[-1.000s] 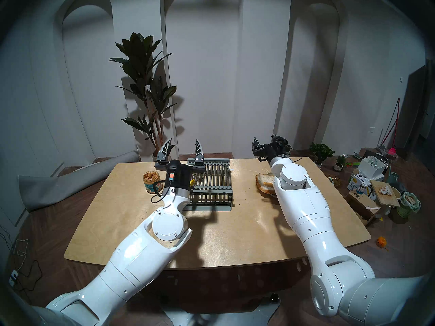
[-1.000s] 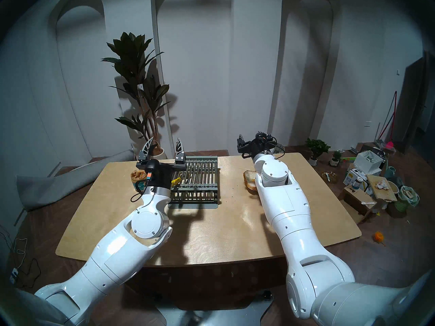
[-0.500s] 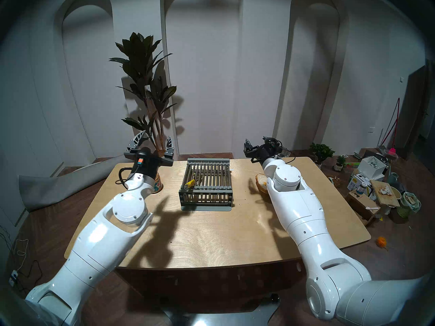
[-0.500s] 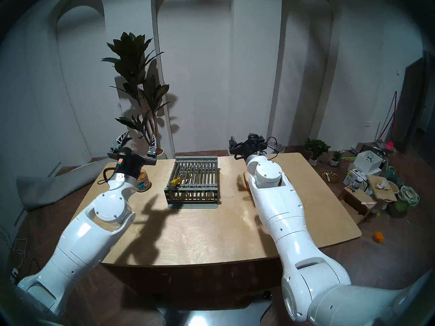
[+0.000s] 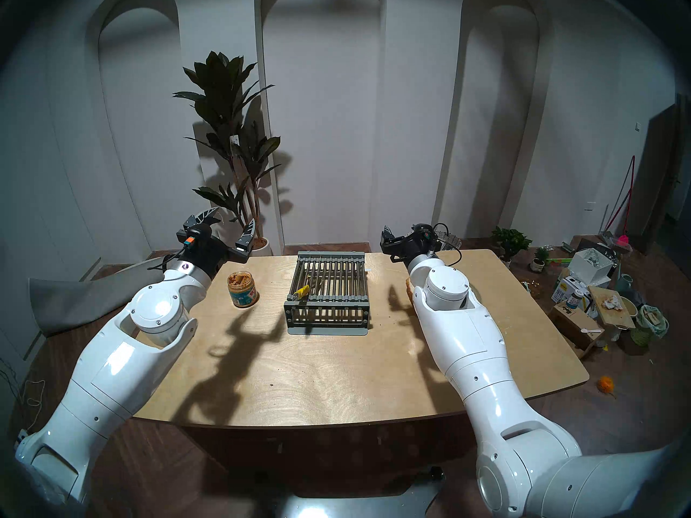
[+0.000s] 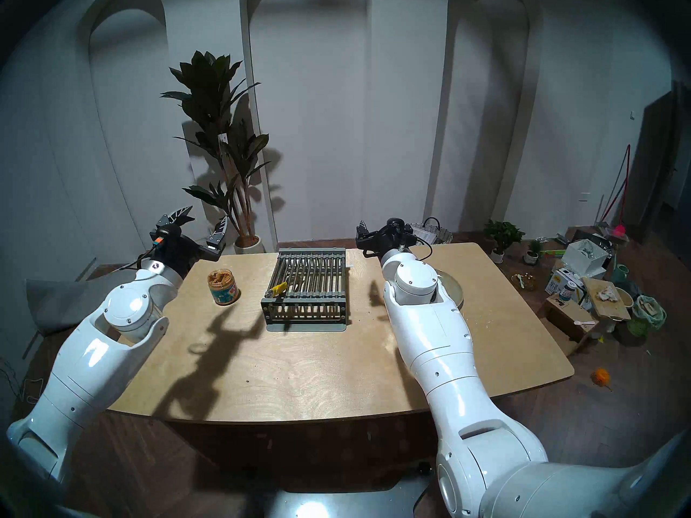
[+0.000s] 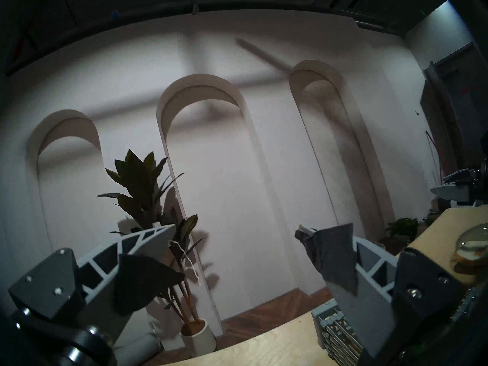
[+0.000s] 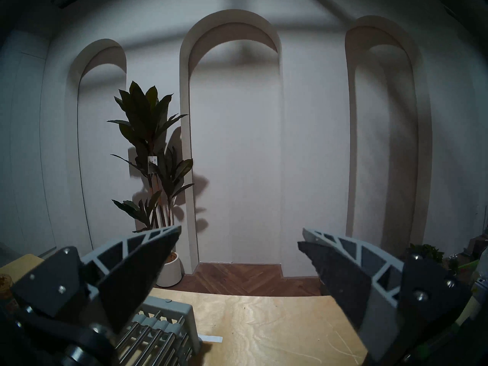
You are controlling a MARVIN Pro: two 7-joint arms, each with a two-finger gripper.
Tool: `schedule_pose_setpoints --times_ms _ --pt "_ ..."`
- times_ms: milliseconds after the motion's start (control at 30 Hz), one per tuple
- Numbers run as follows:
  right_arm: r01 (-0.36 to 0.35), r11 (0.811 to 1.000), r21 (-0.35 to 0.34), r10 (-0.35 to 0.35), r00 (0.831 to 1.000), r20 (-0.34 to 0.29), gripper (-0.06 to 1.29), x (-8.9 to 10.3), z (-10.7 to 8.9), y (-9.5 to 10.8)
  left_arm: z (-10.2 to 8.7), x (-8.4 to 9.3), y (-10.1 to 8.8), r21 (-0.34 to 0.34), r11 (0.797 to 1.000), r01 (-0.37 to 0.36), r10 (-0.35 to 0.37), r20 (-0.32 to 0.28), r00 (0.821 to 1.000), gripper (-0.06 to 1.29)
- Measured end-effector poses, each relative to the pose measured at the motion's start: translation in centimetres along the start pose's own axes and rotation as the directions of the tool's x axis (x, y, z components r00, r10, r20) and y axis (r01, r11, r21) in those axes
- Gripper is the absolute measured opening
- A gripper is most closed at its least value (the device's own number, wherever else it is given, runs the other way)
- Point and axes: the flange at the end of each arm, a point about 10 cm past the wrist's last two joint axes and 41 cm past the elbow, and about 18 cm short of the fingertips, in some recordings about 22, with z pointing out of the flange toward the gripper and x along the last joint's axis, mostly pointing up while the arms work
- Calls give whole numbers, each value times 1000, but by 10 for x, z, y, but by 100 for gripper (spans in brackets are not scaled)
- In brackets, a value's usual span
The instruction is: Spread peanut butter over the slice of bread with the knife
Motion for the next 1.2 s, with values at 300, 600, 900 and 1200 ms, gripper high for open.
schedule_pose_setpoints --times_ms 300,600,900,1200 --pt "18 1000 6 -18 1000 -4 120 10 -2 -3 1 -19 -33 -14 971 237 -233 135 963 121" --pt "59 997 44 -60 998 14 120 15 3 -3 9 -39 -47 58 936 347 -352 195 916 121" --pt "43 996 73 -46 998 34 120 8 8 5 19 -38 -34 116 930 350 -364 134 922 121" --pt "14 998 69 -16 999 40 120 0 12 13 25 -44 -17 120 940 320 -336 154 929 121"
